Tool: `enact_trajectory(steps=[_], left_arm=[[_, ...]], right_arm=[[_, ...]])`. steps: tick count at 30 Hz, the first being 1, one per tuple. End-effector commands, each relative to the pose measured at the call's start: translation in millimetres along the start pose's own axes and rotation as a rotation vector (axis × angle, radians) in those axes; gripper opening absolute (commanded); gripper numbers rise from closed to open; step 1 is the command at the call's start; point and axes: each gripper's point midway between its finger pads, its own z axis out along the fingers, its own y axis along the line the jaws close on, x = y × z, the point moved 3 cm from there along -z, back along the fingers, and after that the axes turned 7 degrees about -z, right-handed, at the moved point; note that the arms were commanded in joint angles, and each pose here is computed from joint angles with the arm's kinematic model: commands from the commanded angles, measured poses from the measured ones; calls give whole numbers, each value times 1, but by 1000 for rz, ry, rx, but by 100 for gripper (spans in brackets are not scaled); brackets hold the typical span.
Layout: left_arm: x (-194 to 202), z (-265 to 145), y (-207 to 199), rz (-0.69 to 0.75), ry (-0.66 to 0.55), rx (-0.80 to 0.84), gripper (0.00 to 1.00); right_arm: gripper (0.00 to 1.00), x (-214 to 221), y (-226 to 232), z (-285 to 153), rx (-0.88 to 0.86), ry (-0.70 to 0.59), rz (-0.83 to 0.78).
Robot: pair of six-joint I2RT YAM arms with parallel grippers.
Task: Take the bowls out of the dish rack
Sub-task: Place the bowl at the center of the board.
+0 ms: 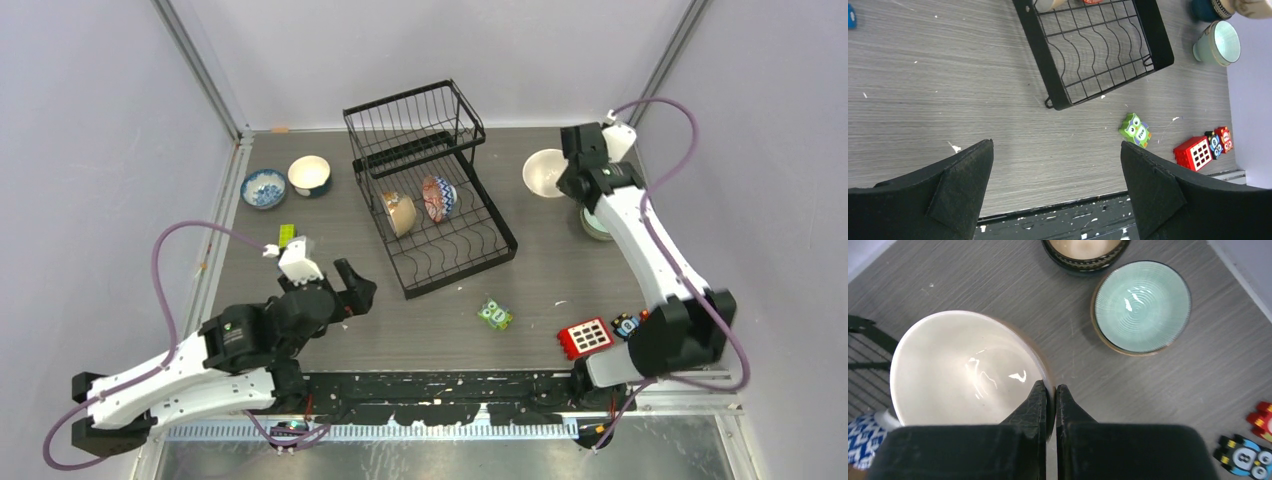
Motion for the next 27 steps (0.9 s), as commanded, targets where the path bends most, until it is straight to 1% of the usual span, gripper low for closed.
enact_trajectory(steps=[1, 5, 8, 13, 17, 20, 27], left_arm=[[-3, -1, 18, -37, -54, 4, 100], [1, -1, 33, -26, -59, -15, 100], [-1, -1, 35, -24, -75, -19, 100], [-2, 0, 36, 22, -79, -37, 100], [-1, 4, 38, 41, -82, -75, 100], [-3, 5, 35, 48, -89, -78, 100], [-7, 6, 30, 50, -108, -77, 100]], right_arm=[[1, -54, 36, 31, -22, -137, 144], [1, -52, 50, 70, -19, -109, 154], [1, -45, 56, 94, -5, -84, 169], [1, -31, 65, 131, -14, -24, 208], [1, -18, 74, 152, -9, 12, 215], [1, -15, 76, 164, 2, 8, 216], [1, 2, 77, 187, 14, 53, 180]])
